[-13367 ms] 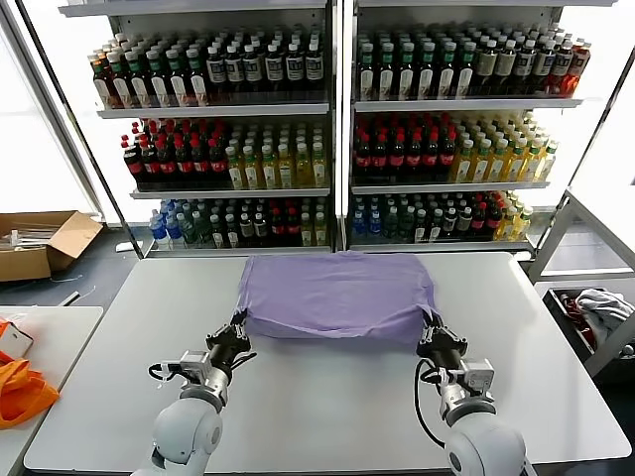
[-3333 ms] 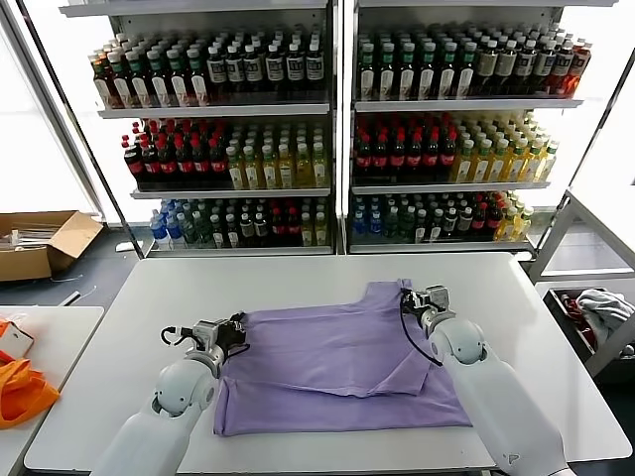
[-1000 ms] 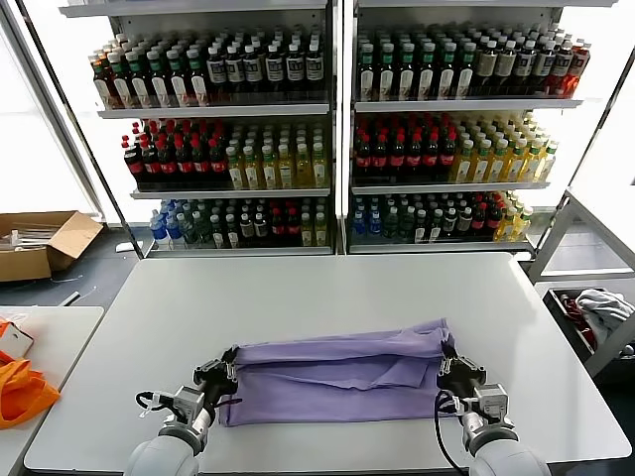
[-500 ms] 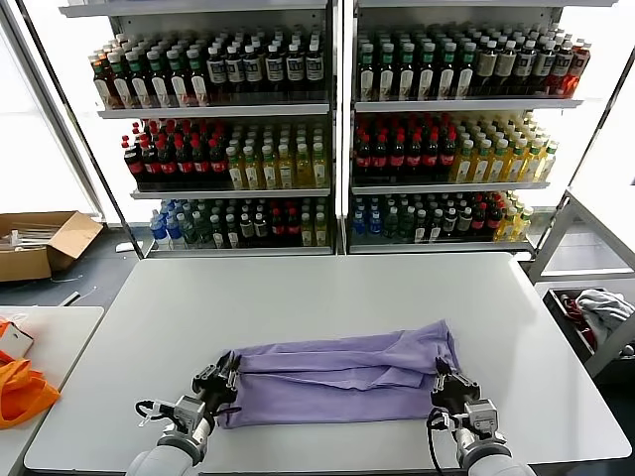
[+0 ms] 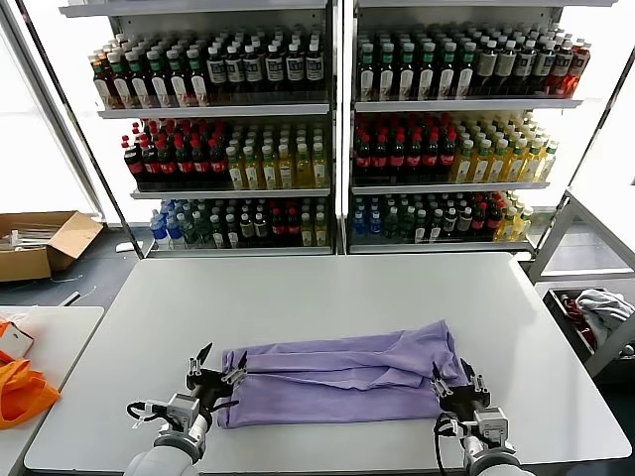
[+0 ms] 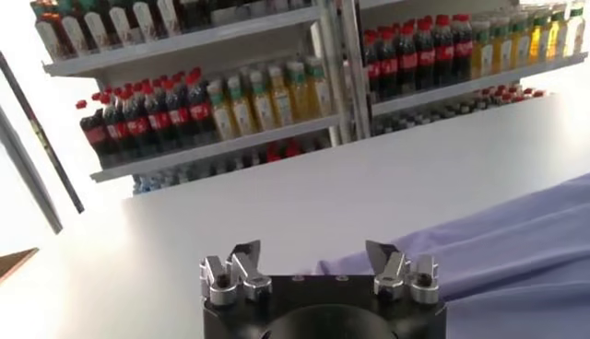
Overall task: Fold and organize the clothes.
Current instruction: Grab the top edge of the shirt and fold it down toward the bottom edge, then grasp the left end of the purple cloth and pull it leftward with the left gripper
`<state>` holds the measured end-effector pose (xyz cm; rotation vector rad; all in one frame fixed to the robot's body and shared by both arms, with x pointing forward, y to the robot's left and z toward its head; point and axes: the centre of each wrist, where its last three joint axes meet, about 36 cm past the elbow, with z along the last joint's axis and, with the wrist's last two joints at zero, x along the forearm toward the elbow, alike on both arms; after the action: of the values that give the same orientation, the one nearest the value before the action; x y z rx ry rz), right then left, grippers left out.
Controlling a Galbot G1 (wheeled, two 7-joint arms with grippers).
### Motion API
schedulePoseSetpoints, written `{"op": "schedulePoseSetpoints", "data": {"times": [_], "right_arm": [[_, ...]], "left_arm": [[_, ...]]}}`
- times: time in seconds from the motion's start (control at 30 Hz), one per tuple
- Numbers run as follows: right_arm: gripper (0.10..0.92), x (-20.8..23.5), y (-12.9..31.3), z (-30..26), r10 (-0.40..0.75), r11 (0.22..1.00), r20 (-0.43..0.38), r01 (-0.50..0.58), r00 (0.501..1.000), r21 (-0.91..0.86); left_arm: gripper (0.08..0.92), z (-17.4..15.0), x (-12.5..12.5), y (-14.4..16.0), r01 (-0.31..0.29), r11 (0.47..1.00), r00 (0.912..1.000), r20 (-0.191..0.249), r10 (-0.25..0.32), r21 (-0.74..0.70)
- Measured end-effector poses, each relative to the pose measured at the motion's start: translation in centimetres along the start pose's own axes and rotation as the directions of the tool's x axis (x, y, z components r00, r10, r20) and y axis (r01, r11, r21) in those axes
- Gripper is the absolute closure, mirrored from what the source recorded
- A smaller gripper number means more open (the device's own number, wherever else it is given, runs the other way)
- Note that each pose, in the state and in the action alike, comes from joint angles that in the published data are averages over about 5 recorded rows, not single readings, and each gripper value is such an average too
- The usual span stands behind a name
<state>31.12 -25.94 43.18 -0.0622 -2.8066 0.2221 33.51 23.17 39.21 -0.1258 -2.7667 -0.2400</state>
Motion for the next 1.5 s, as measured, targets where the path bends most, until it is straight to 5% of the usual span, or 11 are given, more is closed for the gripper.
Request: {"op": "schedulePoseSetpoints", "data": {"times": [0.2,0.93,1.5], "right_arm": [[0.204,-0.2,-1.7,-2.2,0.017,1.000,0.049,-0.016,0.999,-0.007],[0.200,0.8,-2.6,-4.2,0.004,1.000,0.106,-0.002,0.994,-0.018],[0.200,0.4,-2.9,-4.8,0.007,1.000,0.123,-0.005,0.992,-0.018]], "left_arm": [[0.177,-0.2,0.5,-1.6,0.018,0.997,0.9998,-0.011,-0.017,0.076],[0.181,2.2,-0.2,-2.5,0.081,0.977,0.9936,-0.094,-0.063,0.199],[0.631,3.1,-0.2,-2.6,0.054,0.969,0.9933,-0.112,-0.028,0.239]]}}
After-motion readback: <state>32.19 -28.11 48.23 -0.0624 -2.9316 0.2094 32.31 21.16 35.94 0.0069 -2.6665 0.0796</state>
